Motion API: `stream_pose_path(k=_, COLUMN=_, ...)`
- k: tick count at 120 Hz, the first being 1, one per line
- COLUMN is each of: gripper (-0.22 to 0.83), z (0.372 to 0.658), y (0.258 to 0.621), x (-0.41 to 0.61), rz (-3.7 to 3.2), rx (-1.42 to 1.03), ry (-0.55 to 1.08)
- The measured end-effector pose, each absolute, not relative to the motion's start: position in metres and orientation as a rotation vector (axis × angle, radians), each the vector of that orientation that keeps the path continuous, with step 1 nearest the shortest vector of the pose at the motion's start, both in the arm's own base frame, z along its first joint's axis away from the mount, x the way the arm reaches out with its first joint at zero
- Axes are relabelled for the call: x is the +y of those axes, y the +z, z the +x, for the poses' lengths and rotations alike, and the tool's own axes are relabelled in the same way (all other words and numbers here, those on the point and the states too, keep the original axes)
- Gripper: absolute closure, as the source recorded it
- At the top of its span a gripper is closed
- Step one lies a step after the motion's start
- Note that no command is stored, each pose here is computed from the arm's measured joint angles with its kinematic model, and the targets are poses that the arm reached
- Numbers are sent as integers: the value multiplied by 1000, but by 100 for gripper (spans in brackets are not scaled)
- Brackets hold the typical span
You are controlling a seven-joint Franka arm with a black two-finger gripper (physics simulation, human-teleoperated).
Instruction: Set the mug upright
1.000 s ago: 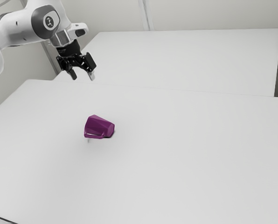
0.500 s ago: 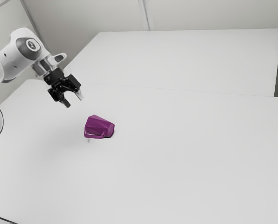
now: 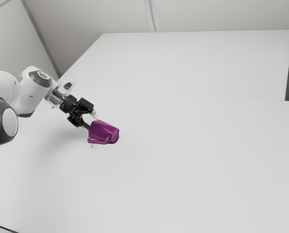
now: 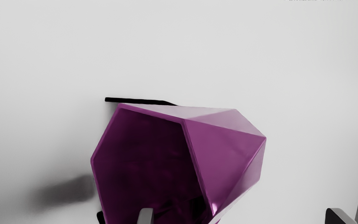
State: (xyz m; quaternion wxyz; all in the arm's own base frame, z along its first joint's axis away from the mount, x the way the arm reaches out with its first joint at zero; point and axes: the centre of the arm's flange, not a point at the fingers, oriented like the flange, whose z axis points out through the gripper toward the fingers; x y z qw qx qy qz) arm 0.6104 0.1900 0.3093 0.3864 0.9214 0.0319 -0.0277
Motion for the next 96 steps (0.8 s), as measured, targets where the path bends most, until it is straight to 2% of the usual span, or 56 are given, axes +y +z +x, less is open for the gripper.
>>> stream_pose_path(k=28, gripper=2, z=604, y=287, x=180, rz=2240, rx=97, ry=-22)
stream_pose_path(k=47, gripper=42, z=601, y=281, x=177, rz=2202, rx=90, ry=-2)
stream_pose_path(k=58, gripper=57, z=601, y=282, x=177, rz=2194, rx=78, ry=13)
stream_pose_path(k=69, gripper=65, z=602, y=285, x=177, rz=2192, rx=64, ry=27)
stream_pose_path(k=84, gripper=69, z=603, y=290, x=177, rz=2192, rx=45, ry=44)
stream_pose_path(k=96, gripper=74, z=603, y=312, x=175, rz=2197, rx=12, ry=79)
